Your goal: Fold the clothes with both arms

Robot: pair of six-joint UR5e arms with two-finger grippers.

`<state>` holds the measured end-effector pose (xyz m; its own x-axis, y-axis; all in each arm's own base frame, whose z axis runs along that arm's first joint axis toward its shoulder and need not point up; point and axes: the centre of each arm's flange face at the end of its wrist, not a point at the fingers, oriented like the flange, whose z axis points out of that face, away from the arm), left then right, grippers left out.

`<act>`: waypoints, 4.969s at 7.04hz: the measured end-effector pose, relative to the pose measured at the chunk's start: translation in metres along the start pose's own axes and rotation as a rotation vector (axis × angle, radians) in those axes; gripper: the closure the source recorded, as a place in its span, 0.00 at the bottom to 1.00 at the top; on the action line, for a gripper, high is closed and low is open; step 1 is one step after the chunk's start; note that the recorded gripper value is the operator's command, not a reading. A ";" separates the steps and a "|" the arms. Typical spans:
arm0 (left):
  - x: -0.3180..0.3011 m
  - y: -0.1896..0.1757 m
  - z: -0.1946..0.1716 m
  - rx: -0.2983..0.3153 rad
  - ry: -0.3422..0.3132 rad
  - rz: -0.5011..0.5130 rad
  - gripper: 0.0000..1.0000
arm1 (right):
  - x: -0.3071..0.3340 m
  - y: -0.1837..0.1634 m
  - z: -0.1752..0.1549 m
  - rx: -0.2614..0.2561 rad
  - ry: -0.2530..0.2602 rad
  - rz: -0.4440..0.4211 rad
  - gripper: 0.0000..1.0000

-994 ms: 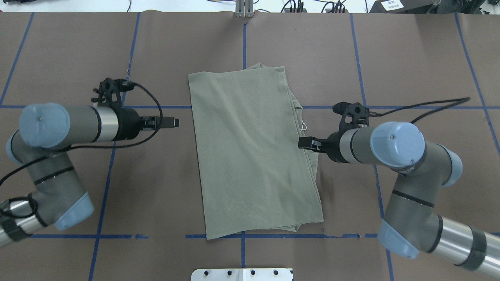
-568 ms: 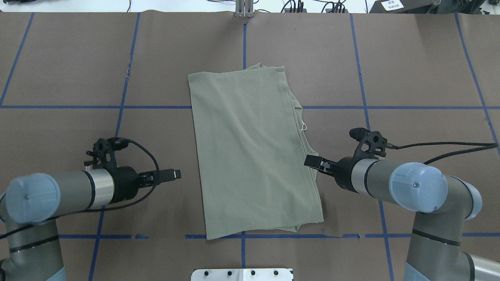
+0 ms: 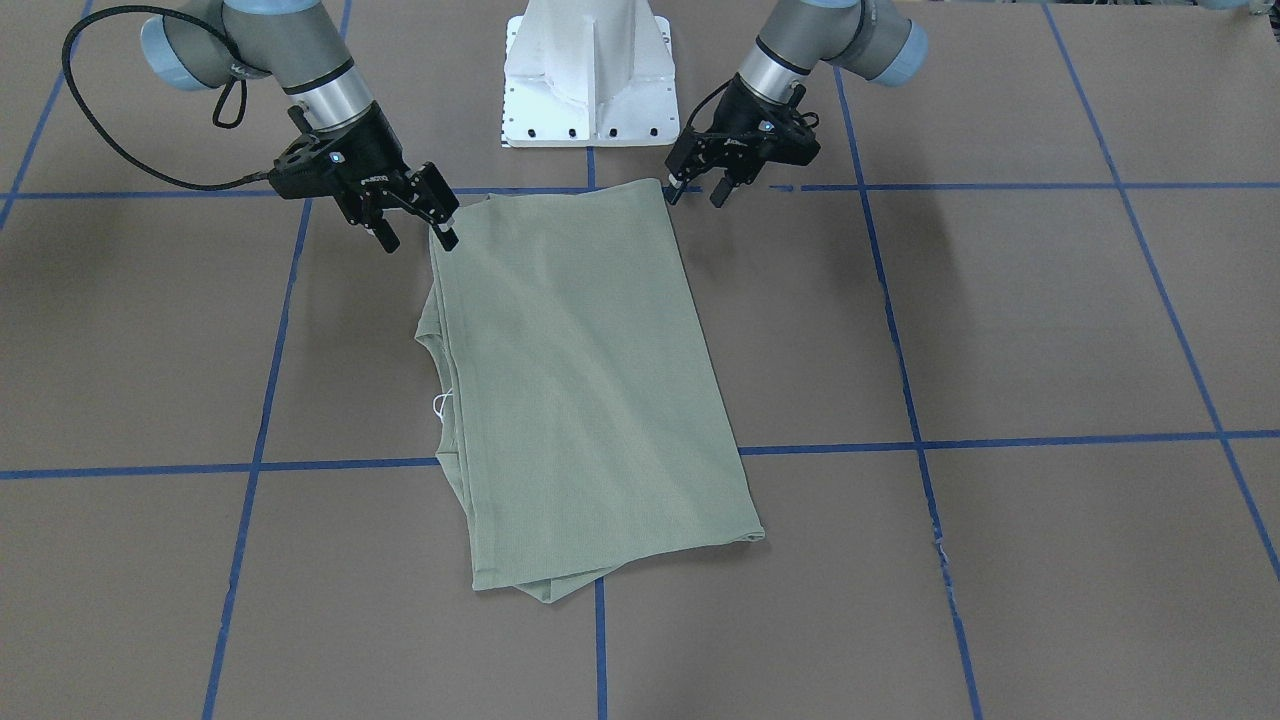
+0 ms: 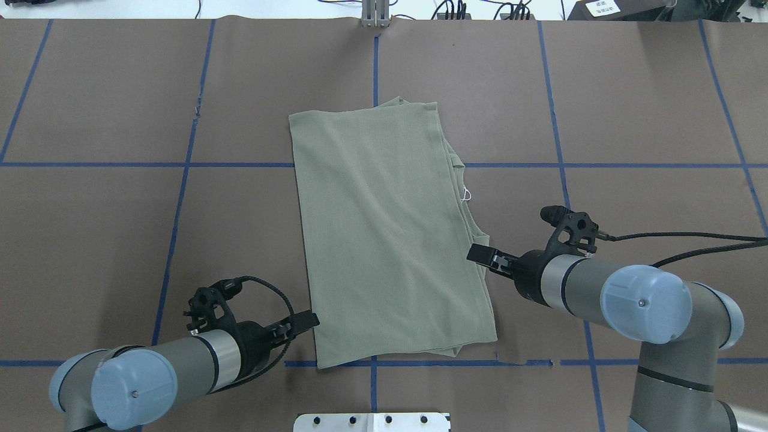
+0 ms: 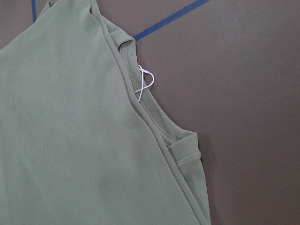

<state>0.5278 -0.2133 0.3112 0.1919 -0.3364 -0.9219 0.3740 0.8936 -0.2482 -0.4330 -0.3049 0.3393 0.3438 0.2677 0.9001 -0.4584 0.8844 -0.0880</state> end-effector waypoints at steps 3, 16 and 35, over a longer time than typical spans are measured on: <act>0.008 0.037 0.010 -0.038 -0.022 -0.023 0.16 | -0.001 0.007 0.002 0.006 -0.003 -0.006 0.00; 0.014 0.045 0.025 -0.022 -0.023 -0.020 0.40 | -0.005 0.014 0.002 0.000 -0.010 -0.006 0.00; 0.017 0.043 0.022 -0.018 -0.022 -0.001 1.00 | -0.029 0.134 0.050 0.061 0.218 0.177 0.23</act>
<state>0.5674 -0.1868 0.2915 0.2112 -0.3434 -0.9151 0.3578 0.8984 -0.2545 -0.5453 -0.2132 0.3231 0.4191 0.4978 0.7593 -0.5736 0.7934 -0.2036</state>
